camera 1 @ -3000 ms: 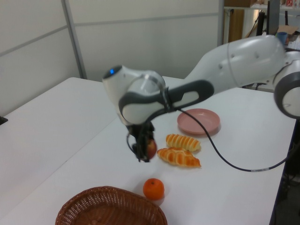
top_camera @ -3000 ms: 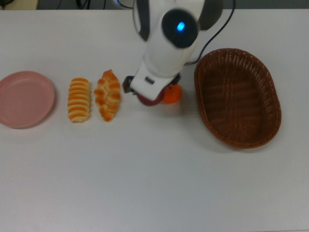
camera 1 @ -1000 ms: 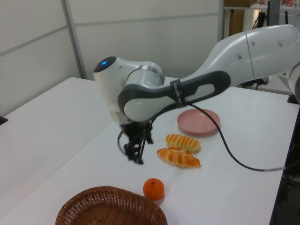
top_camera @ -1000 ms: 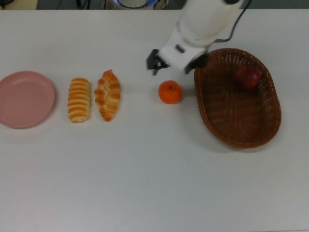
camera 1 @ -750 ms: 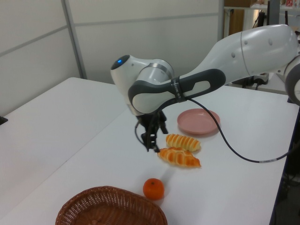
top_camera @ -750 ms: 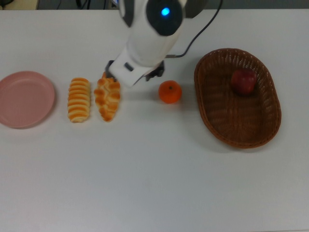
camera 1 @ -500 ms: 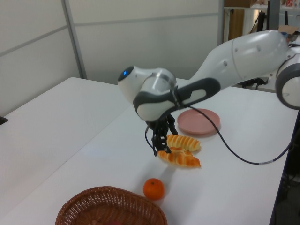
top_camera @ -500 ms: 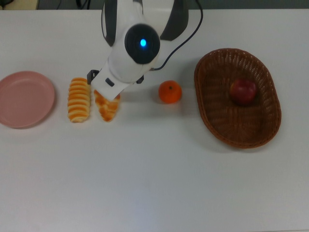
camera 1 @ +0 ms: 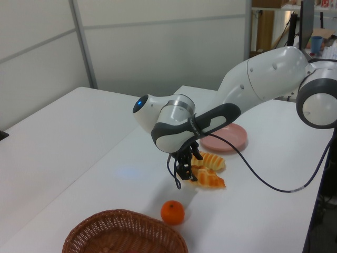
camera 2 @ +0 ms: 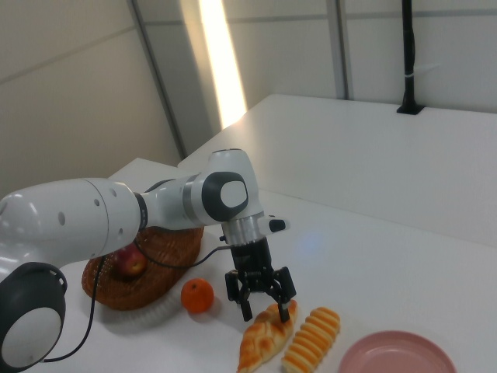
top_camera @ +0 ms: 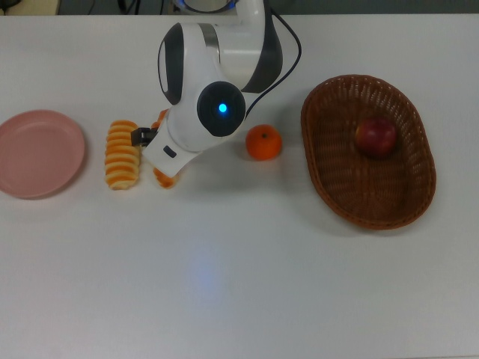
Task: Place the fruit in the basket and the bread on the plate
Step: 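Move the open gripper back over the braided bread and lower, then close the gripper on the braided bread and lift it, then carry the braided bread onto the pink plate and open, then move the gripper to the orange and close around it, then lift the orange and lower it into the basket, release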
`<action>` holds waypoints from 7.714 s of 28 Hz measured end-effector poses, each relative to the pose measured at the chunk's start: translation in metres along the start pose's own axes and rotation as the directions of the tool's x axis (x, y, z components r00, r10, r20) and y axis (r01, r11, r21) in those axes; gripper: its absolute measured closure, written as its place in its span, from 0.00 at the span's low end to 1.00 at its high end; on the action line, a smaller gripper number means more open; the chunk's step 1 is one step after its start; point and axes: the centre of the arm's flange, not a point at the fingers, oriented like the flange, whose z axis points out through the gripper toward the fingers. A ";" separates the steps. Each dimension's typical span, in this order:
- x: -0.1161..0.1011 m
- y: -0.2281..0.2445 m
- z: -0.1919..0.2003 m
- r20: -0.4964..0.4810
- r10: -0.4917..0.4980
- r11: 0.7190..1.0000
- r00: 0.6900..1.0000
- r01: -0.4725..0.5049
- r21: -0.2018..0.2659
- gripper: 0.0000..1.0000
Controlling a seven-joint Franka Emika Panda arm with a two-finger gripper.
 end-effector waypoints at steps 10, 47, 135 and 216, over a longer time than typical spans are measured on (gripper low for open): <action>0.006 -0.001 0.009 0.002 -0.011 0.999 1.000 0.011 -0.030 0.37; -0.061 0.154 -0.063 -0.167 0.164 0.980 0.972 -0.142 0.136 0.85; 0.000 -0.191 -0.067 -0.157 -0.265 0.962 0.951 0.271 0.018 0.00; -0.043 -0.298 -0.190 -0.513 -0.184 0.972 0.838 0.234 0.033 0.00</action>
